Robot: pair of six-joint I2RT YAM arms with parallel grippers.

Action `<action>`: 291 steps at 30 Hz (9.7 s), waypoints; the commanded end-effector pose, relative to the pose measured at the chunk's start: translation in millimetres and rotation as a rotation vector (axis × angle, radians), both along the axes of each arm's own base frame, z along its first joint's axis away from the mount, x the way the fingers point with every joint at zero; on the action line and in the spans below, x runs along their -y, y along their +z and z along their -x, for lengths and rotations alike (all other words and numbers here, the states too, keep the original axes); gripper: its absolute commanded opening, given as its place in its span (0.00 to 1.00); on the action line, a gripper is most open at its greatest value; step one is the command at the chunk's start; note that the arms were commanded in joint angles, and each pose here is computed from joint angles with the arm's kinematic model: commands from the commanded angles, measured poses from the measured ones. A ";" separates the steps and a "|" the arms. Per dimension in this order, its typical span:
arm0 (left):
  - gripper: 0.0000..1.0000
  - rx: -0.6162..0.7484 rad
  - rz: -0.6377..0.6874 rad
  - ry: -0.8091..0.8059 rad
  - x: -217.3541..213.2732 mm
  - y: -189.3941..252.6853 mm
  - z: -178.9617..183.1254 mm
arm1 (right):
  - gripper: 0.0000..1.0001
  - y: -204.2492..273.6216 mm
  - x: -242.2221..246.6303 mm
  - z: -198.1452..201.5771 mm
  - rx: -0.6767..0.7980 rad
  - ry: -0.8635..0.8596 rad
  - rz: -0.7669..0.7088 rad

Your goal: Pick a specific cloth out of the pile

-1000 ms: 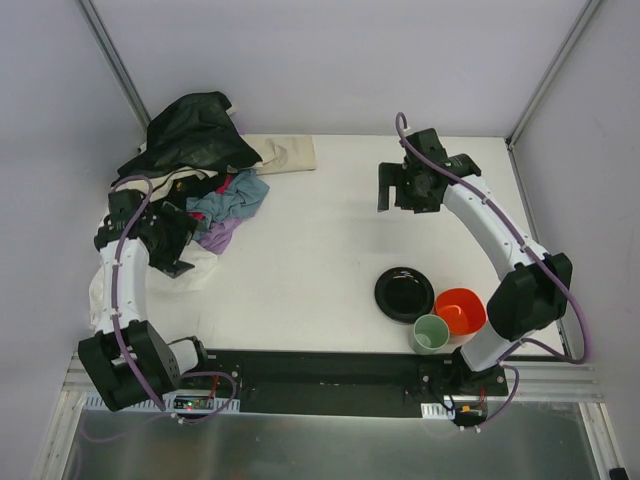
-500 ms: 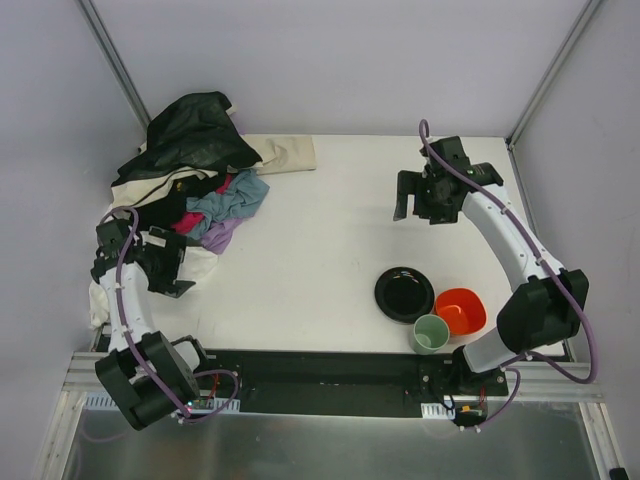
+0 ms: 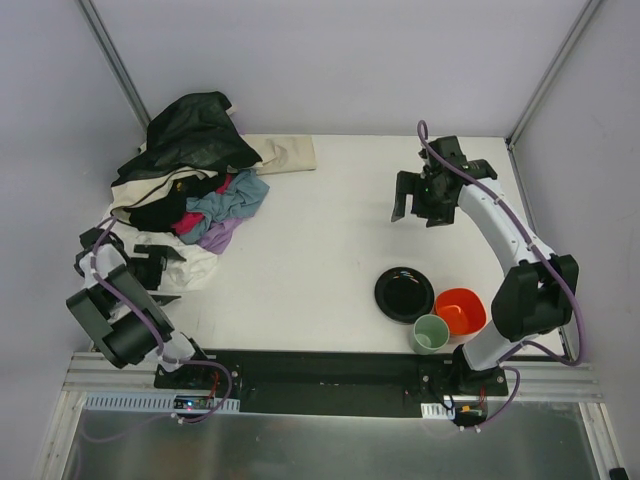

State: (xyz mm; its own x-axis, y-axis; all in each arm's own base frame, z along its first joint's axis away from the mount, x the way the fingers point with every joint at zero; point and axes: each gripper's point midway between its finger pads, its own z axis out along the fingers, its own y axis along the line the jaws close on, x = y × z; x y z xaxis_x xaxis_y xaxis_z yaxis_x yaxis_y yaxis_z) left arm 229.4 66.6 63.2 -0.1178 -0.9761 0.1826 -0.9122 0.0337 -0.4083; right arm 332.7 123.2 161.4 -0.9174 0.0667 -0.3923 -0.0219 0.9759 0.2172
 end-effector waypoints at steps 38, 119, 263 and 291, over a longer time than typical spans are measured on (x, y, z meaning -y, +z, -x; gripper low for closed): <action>0.00 0.660 -0.390 -0.169 -37.7 230.5 -121.1 | 0.96 53.8 3.3 11.8 0.113 -0.107 -0.096; 0.99 0.251 0.023 -0.089 45.7 14.2 -79.7 | 0.96 19.0 -6.1 -4.8 0.033 -0.060 -0.092; 0.11 0.672 0.067 -0.330 9.9 143.9 -259.4 | 0.01 212.8 -169.5 -75.4 0.338 0.048 -0.787; 0.76 0.665 0.055 -0.401 27.1 134.8 -222.9 | 0.96 2.8 -250.7 -22.8 -0.148 0.273 -0.241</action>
